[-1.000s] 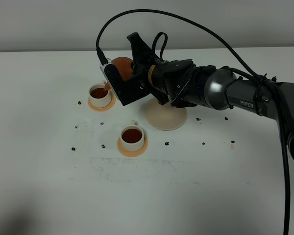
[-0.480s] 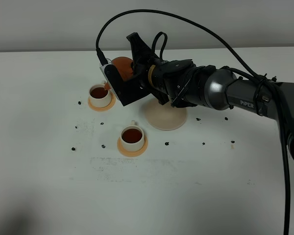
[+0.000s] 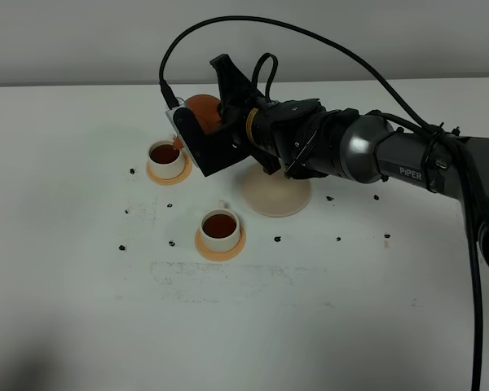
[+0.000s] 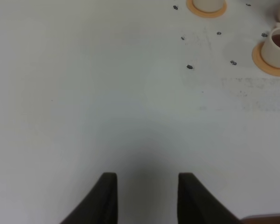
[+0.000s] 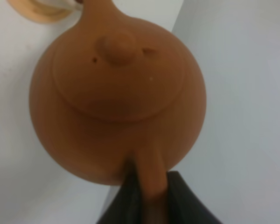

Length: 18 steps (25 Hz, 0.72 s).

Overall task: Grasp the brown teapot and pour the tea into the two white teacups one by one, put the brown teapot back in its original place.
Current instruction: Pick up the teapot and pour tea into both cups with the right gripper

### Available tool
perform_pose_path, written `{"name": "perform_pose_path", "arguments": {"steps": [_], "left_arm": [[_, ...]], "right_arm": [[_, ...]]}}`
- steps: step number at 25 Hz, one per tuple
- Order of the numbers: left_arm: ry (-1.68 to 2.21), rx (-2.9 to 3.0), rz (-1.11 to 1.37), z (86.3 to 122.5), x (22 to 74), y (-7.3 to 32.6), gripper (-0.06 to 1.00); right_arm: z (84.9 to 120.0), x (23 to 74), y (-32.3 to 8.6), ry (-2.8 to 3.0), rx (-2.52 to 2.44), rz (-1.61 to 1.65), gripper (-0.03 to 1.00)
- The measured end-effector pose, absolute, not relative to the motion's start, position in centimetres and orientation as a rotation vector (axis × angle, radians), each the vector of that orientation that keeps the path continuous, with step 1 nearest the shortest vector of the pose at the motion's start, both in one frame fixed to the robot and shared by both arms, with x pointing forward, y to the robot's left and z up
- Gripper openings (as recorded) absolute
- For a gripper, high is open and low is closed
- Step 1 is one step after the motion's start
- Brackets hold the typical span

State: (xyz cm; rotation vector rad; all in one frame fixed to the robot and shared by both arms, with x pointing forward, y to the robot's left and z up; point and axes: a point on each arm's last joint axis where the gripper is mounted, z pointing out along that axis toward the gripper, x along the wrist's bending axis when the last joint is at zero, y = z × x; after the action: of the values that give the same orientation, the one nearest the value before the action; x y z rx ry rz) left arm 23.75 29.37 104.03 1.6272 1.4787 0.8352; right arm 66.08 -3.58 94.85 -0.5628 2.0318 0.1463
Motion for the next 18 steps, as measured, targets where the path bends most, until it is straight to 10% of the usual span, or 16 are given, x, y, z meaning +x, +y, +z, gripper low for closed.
{"name": "perform_pose_path", "arguments": {"steps": [18], "left_arm": [[1.479,1.627,0.835,104.0,23.7,29.4,0.30]], "right_arm": [[99.4,64.6,-3.7,2.139,-0.020,0.462,0.08]]}}
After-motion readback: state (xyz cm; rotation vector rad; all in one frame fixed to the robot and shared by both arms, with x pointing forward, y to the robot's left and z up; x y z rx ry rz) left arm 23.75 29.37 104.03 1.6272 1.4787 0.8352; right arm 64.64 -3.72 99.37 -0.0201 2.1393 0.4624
